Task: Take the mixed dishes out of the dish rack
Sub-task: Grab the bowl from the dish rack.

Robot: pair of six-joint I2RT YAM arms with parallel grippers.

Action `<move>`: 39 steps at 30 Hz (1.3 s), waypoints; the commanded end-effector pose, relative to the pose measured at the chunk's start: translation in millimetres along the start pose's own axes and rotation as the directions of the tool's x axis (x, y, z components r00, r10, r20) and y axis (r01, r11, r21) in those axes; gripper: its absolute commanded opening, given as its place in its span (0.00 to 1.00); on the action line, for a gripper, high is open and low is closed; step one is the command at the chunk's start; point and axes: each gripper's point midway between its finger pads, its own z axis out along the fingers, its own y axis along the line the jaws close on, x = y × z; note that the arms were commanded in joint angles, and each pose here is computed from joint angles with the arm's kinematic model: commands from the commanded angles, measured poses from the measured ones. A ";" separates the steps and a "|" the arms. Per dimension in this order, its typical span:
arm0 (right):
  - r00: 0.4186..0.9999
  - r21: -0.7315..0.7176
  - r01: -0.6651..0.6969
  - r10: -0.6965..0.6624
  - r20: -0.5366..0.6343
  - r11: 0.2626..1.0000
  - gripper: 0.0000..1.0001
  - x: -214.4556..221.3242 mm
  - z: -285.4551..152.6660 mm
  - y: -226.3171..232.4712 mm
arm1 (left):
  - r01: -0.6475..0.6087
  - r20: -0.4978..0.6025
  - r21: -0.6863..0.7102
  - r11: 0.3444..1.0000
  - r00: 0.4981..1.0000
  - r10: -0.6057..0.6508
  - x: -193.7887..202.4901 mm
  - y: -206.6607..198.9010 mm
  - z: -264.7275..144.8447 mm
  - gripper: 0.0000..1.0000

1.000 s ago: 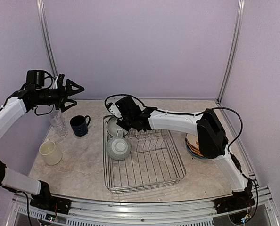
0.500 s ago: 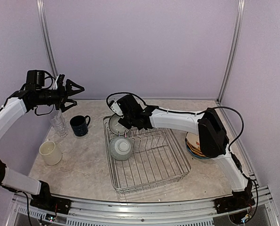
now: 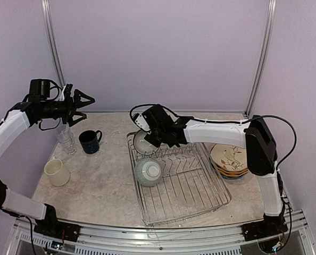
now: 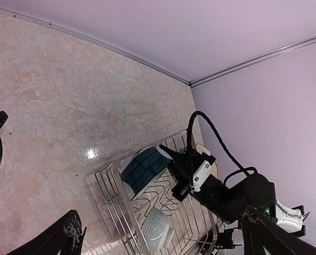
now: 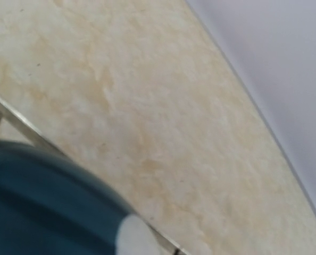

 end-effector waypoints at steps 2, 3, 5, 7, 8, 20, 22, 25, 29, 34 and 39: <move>0.933 0.115 -0.232 0.187 0.307 0.966 0.00 -79.3 -55.0 -67.9 | -0.014 0.000 -0.001 1.000 1.000 0.014 -1.9 0.7 1.9 0.99; 0.937 0.118 -0.225 0.181 0.299 0.967 0.00 -75.4 -50.9 -64.5 | -0.017 0.001 -0.010 1.000 1.000 0.017 -1.5 1.8 2.4 0.99; 0.940 0.125 -0.223 0.179 0.290 0.967 0.00 -74.1 -43.6 -61.3 | -0.016 -0.002 -0.019 1.000 1.000 0.016 -1.5 3.8 3.4 0.99; 0.942 0.142 -0.222 0.175 0.287 0.965 0.00 -75.6 -38.4 -61.7 | -0.009 -0.011 -0.016 1.000 1.000 0.009 -0.9 3.9 4.6 0.99; 0.945 0.156 -0.221 0.171 0.279 0.963 0.00 -74.0 -35.2 -61.7 | -0.009 -0.013 -0.014 1.000 1.000 0.009 -0.6 3.5 5.0 0.99; 0.966 0.263 -0.136 0.070 0.248 0.955 0.00 -66.9 -1.3 -56.7 | -0.015 -0.016 -0.019 1.000 1.000 0.014 0.8 3.2 6.2 0.99; 0.971 0.276 -0.096 0.029 0.238 0.956 0.00 -65.7 4.9 -52.5 | -0.011 -0.023 -0.013 1.000 1.000 0.011 1.5 2.5 6.9 0.99; 0.978 0.307 -0.006 -0.059 0.202 0.952 0.00 -62.0 10.7 -47.9 | -0.010 -0.034 -0.014 1.000 0.999 0.010 3.7 2.9 9.5 0.99; 0.975 0.352 0.012 -0.089 0.204 0.936 0.00 -66.8 -4.4 -57.6 | -0.012 -0.040 -0.020 1.000 0.999 0.011 4.7 3.4 10.5 0.99; 0.968 0.406 -0.103 -0.002 0.250 0.908 0.00 -85.0 -40.2 -95.2 | -0.005 -0.049 -0.011 1.000 0.999 0.005 5.8 3.4 12.8 0.99; 0.939 0.394 -0.250 0.124 0.320 0.884 0.00 -92.0 -75.3 -127.5 | 0.013 -0.069 -0.004 1.000 0.998 -0.014 7.1 5.8 16.8 0.99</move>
